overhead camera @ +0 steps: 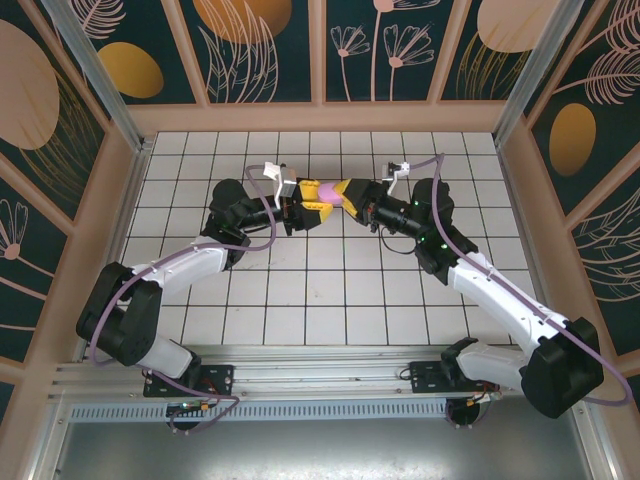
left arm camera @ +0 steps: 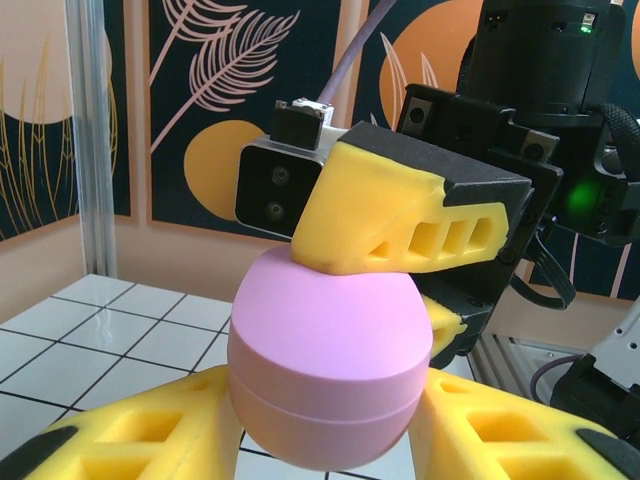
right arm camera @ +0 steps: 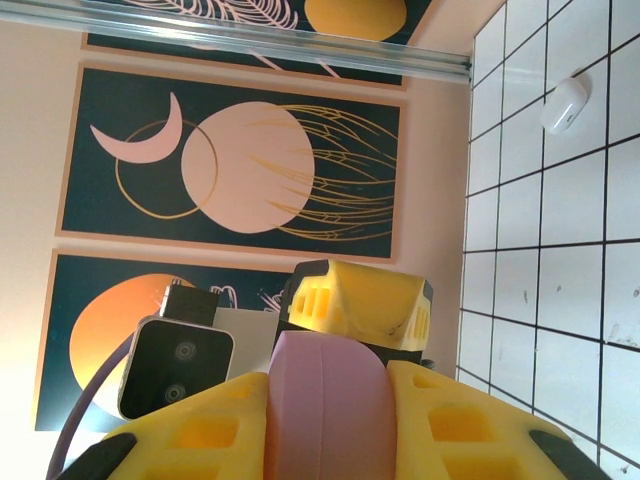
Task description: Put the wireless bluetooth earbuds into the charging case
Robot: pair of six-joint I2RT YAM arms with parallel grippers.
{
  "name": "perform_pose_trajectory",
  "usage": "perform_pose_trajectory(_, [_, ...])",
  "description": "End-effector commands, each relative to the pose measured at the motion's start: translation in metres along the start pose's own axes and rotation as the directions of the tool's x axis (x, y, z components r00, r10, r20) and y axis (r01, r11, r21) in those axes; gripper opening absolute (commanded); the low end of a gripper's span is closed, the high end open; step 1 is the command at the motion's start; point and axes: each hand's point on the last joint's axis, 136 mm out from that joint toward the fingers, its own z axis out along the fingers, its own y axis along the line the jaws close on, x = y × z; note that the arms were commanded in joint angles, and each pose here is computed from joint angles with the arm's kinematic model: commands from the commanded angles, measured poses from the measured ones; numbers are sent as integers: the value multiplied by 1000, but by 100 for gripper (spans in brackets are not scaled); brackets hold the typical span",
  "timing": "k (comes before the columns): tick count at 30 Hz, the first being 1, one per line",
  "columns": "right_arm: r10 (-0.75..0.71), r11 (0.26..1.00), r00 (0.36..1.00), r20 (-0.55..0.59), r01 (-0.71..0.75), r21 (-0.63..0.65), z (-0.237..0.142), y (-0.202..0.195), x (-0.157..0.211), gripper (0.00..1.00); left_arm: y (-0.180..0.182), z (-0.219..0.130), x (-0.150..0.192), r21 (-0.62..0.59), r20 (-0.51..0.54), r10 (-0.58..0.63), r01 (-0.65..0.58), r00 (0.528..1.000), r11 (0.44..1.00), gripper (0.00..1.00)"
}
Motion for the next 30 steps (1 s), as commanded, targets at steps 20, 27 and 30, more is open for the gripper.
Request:
perform_pose_trajectory(20, [-16,999,1000,-13,15,-45,-2,10,3,11,-2,3,-5,22,11,31,-31,999,999,50])
perform_pose_trajectory(27, [-11,999,1000,-20,10,-43,0,8,4,11,-3,3,-5,30,5,32,-32,999,999,34])
perform_pose_trajectory(30, [-14,999,1000,-20,14,-35,1,6,4,20,-4,3,-6,31,7,34,-35,999,999,27])
